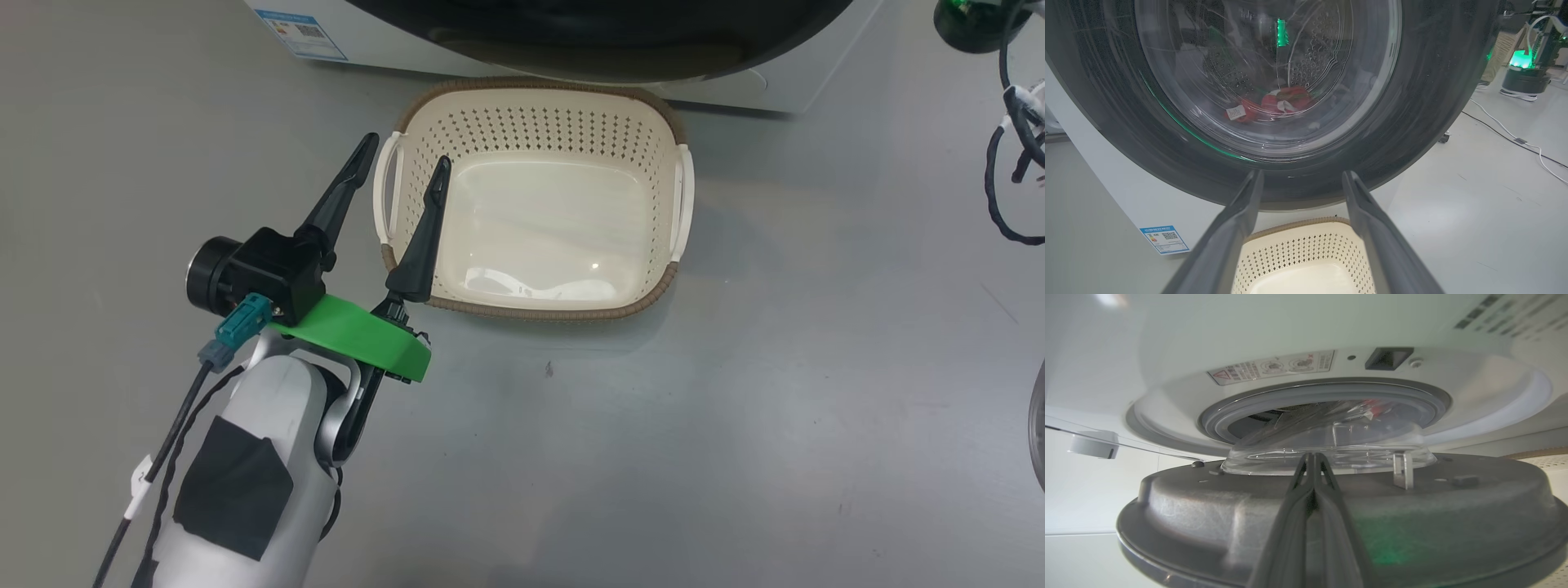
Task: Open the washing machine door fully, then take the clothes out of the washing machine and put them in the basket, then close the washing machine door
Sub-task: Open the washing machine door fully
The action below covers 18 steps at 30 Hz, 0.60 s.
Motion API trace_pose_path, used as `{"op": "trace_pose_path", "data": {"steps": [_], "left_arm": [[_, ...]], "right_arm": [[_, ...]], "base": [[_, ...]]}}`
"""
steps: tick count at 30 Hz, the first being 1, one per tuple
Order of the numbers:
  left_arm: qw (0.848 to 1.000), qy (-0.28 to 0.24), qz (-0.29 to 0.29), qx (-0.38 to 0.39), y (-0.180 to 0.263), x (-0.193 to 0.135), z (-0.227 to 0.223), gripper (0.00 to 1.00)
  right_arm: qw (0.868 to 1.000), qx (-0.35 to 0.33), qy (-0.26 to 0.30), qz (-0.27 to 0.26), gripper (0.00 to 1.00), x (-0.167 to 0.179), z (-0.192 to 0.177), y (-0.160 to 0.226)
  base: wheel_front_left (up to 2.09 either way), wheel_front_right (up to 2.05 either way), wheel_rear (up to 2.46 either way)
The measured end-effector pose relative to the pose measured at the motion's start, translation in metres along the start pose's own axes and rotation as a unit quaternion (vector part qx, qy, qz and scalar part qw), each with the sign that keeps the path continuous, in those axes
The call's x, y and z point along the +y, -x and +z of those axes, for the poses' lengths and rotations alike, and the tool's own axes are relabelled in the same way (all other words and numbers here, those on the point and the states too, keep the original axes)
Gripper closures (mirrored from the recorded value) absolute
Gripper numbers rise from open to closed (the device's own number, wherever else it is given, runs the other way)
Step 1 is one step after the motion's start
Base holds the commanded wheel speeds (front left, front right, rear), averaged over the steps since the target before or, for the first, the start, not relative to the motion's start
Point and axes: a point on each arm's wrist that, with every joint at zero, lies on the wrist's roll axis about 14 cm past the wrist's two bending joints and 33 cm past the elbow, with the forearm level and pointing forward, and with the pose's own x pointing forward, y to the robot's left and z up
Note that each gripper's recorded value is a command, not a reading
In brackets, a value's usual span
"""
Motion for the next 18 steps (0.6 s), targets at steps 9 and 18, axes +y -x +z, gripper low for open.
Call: {"op": "trace_pose_path", "data": {"steps": [9, 18], "left_arm": [[1.0, -0.002, 0.0, -0.008, 0.006, -0.005, 0.01, 0.0], [1.0, -0.002, 0.006, 0.0, 0.025, -0.007, 0.008, 0.0]], "right_arm": [[0.999, 0.039, -0.001, -0.003, 1.0, 0.001, -0.027, 0.013], [0.996, 0.09, -0.021, -0.002, 1.0, 0.001, -0.071, 0.022]], "base": [[0.0, 0.0, 0.0], [0.0, 0.0, 0.0]]}}
